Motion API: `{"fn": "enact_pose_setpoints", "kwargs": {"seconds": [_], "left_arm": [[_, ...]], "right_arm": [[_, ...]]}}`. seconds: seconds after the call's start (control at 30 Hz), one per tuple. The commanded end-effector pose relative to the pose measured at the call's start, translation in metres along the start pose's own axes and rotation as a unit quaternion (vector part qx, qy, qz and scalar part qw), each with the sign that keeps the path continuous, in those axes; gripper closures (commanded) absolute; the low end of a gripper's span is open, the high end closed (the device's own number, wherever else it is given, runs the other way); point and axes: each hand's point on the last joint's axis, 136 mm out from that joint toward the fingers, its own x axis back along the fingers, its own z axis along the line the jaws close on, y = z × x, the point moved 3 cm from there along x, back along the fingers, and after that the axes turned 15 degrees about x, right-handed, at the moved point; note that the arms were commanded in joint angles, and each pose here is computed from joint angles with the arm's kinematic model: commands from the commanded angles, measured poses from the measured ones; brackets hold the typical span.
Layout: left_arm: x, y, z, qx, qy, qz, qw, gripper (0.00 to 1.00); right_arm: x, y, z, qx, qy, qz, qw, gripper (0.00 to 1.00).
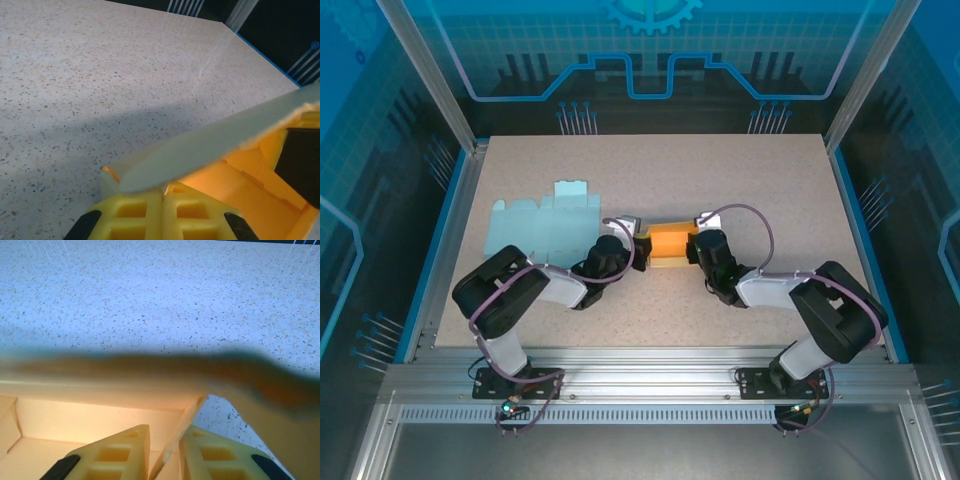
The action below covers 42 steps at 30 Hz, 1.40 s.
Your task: Fold the paper box
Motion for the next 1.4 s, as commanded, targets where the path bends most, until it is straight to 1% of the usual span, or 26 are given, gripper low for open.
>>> {"fn": "enact_pose_setpoints", "kwargs": {"seconds": [0.0,0.13,0.33,0.43,0.53,0.83,0.87,1.13,1.37], "left_arm": [[0.008,-0.036,-0.021,-0.071,-0.076,0.065,0.992,1.0],[0.01,-0.044,-0.015,-0.095,-0.072,0.074,0.99,1.0],[0.014,-0.055,-0.011,-0.118,-0.067,0.081,0.987,1.0],[0.013,-0.058,-0.011,-0.132,-0.062,0.084,0.986,1.0],[0.012,-0.06,-0.009,-0.145,-0.053,0.084,0.984,1.0],[0.009,-0.06,-0.01,-0.168,-0.03,0.086,0.982,1.0],[0.008,-0.059,-0.01,-0.17,-0.025,0.084,0.981,1.0],[0.001,-0.044,-0.008,-0.166,0.019,0.057,0.984,1.0],[-0.006,-0.035,-0.001,-0.169,0.06,0.033,0.983,1.0]], "right_arm": [[0.011,0.005,0.019,0.012,0.042,-0.01,0.999,0.72],[0.015,0.003,0.017,0.012,0.039,-0.007,0.999,0.62],[0.03,0.005,0.014,0.004,0.038,-0.008,0.999,0.45],[0.041,0.009,0.011,0.004,0.038,-0.009,0.999,0.32],[0.052,0.012,0.006,0.004,0.038,-0.006,0.999,0.22],[0.079,0.005,-0.012,0.003,0.03,0.012,0.999,0.01],[0.081,0.004,-0.013,0.004,0.031,0.014,0.999,0.0],[0.088,-0.015,-0.016,0.011,0.039,0.028,0.999,0.0],[0.1,-0.018,-0.014,0.01,0.067,0.034,0.997,0.0]]}}
